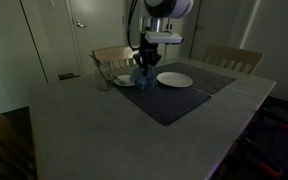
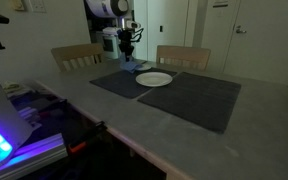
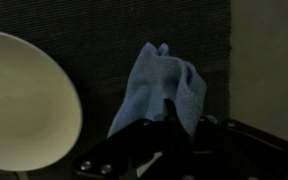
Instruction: Use the blue towel to wipe the plate
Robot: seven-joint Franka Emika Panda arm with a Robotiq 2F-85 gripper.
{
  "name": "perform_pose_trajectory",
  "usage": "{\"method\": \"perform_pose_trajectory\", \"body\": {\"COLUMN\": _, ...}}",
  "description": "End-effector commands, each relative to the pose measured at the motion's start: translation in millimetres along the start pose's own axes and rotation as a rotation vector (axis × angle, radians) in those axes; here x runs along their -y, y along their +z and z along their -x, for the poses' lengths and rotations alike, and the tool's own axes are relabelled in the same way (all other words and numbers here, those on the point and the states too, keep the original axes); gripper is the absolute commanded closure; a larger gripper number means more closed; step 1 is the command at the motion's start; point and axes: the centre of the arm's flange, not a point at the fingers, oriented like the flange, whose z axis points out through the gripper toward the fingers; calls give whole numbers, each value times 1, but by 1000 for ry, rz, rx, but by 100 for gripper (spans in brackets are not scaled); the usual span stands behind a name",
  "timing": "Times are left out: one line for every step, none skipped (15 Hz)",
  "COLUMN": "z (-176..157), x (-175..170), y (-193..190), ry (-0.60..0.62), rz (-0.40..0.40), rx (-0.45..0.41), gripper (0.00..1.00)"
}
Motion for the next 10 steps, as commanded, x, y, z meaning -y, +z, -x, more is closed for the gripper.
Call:
{"method": "perform_pose_trajectory", "body": {"z": -12, "x": -21, "y": -30, "ry": -7, "rz": 43, "rx": -9, "gripper": 98}}
{"method": "perform_pose_trajectory", "body": {"z": -14, "x": -28, "y": -37, "ry": -6, "rz": 62, "rx": -16, "gripper": 98}}
{"method": "perform_pose_trajectory", "body": {"z": -14, "x": -35, "y": -43, "ry": -5, "rz": 75, "rx": -22, "gripper": 98}}
{"method": "perform_pose_trajectory", "body": {"z": -13, "x": -43, "y": -47, "ry": -6, "rz": 79, "rx": -30, "gripper": 98}}
{"method": "perform_pose_trajectory", "body": {"z": -11, "x": -50, "y": -50, "ry": 2, "rz": 86, "rx": -39, "gripper": 98}}
{"method": "perform_pose_trajectory", "body": {"z": -10, "x": -61, "y": -53, "ry": 23, "rz": 83, "rx": -51, "gripper": 98}}
{"method": "perform_pose_trajectory", "body": {"z": -9, "x": -70, "y": -55, "ry": 42, "rz": 87, "rx": -58, "gripper": 98}}
{"method": "perform_pose_trajectory", "body": {"z": -8, "x": -83, "y": -57, "ry": 71, "rz": 87, "rx": -64, "gripper": 98}}
{"method": "perform_pose_trajectory", "body": {"z": -7, "x": -93, "y": -57, "ry": 92, "rz": 92, "rx": -68, "gripper": 98}}
{"method": "perform_pose_trajectory", "body": {"z": -6, "x": -105, "y": -59, "ry": 112, "rz": 97, "rx": -70, "gripper": 98}}
